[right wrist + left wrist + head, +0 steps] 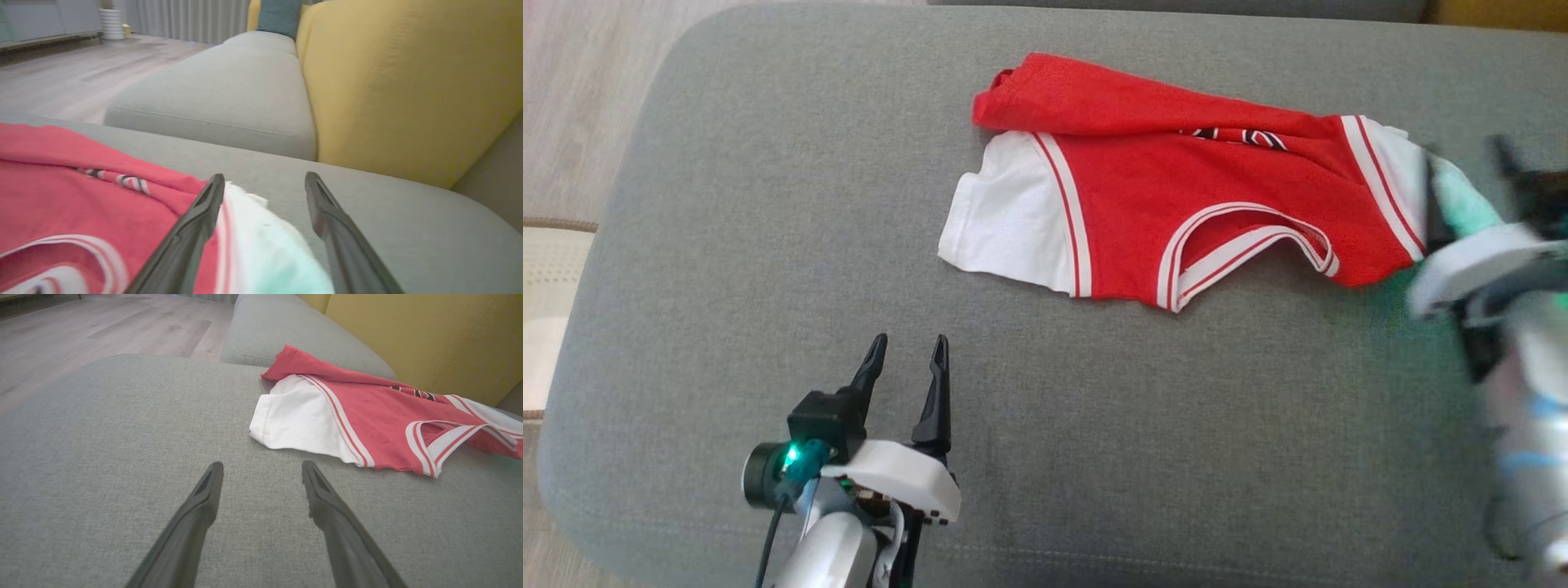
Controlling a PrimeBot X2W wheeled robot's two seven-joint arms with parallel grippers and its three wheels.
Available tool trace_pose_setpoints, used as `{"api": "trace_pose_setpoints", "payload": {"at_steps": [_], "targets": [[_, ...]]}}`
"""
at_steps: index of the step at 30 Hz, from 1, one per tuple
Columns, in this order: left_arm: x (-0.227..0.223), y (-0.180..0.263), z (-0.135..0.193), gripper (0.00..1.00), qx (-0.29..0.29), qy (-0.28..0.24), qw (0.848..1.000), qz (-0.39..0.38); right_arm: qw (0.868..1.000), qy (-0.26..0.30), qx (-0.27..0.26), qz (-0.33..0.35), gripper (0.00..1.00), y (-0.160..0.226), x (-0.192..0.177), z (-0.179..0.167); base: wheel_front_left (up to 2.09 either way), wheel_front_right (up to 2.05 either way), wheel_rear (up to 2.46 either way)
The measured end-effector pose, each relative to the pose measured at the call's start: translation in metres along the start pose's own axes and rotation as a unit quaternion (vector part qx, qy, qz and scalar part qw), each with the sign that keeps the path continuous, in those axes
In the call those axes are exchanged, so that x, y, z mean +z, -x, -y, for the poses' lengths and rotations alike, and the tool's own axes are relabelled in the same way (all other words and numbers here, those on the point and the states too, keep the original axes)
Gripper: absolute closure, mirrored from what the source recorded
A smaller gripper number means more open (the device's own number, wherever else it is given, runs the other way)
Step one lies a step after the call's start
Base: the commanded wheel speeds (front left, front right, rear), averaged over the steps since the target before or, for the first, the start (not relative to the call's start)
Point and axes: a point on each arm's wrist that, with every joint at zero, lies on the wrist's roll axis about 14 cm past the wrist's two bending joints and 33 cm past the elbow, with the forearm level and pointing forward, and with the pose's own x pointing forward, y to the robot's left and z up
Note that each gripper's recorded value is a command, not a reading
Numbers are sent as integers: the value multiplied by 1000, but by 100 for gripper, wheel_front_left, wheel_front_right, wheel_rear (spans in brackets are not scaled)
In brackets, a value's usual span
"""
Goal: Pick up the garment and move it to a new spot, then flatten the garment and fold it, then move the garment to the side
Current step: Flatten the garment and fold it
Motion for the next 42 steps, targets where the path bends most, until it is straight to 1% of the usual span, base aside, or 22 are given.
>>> {"api": "trace_pose_setpoints", "payload": {"at_steps": [4,8,12,16,19,22,24,27,28,29,30,31,35,38,40,42], "targets": [[0,3,-4,0,6,0,1000,1,997,-12,70,8,0,-2,1,-64,0,0,0],[0,8,-10,0,16,-1,1000,0,988,-11,150,24,0,-3,12,-129,0,0,0],[-1,14,-18,0,31,-2,1000,-1,972,-14,232,25,0,4,14,-195,0,0,0],[-2,22,-32,0,54,0,999,-4,951,-13,308,12,0,18,7,-251,0,0,0],[-4,27,-40,0,70,1,998,-7,935,-1,356,-8,0,28,-5,-284,0,0,0],[-6,33,-47,0,84,6,996,-11,922,10,386,-30,0,34,-17,-305,0,0,0],[-8,36,-52,0,92,5,996,-14,917,17,396,-40,0,32,-22,-312,0,0,0],[-10,40,-59,0,107,4,994,-17,915,25,397,-66,0,25,-34,-315,0,0,0],[-11,41,-62,0,114,4,993,-20,912,39,399,-85,9,24,-46,-315,0,0,0],[-12,42,-63,0,115,3,993,-22,912,43,398,-95,36,23,-52,-314,0,0,0],[-12,42,-64,0,117,3,993,-23,912,40,396,-97,73,22,-53,-314,0,0,0],[-12,42,-64,0,117,3,993,-23,912,40,396,-97,100,22,-53,-314,0,0,0],[-13,37,-61,0,111,3,994,-23,916,51,386,-96,100,15,-53,-304,0,0,0],[-12,31,-56,0,100,3,995,-21,923,44,370,-93,100,13,-54,-291,0,0,0],[-10,26,-53,0,92,4,996,-18,931,35,351,-91,100,10,-53,-276,0,0,0],[-7,20,-49,0,84,3,996,-13,944,12,320,-85,100,5,-48,-253,0,0,0]]}}
